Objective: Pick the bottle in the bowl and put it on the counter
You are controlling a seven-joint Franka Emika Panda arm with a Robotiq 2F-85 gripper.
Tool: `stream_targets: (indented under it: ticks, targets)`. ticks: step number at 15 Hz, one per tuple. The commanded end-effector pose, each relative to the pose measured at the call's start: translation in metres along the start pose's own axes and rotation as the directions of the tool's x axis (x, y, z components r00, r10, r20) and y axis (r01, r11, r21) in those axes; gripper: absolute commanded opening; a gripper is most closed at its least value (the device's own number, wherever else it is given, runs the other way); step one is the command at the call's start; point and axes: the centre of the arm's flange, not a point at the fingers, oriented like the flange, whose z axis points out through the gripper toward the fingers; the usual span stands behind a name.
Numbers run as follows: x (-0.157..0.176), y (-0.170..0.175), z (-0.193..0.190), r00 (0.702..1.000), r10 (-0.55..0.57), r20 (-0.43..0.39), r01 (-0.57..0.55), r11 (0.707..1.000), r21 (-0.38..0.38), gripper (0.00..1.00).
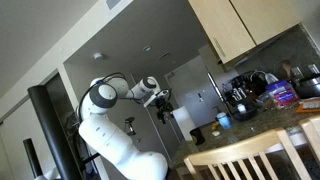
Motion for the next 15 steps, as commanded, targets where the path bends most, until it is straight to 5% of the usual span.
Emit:
stream_targets:
  ticks: [1,7,10,15]
  targets:
    - [0.000,0.000,0.000,1.000,0.000,0.000,0.000,1.000,0.000,1.00]
    - [0.003,-0.001,-0.005,1.000,0.008,-0.011,-0.008,1.000,0.009,1.00]
    - [0.027,0.010,-0.048,0.982,0.164,-0.099,-0.151,0.980,0.127,1.00]
    - [0.087,0.057,-0.112,0.892,0.406,-0.197,-0.347,0.896,0.275,1.00]
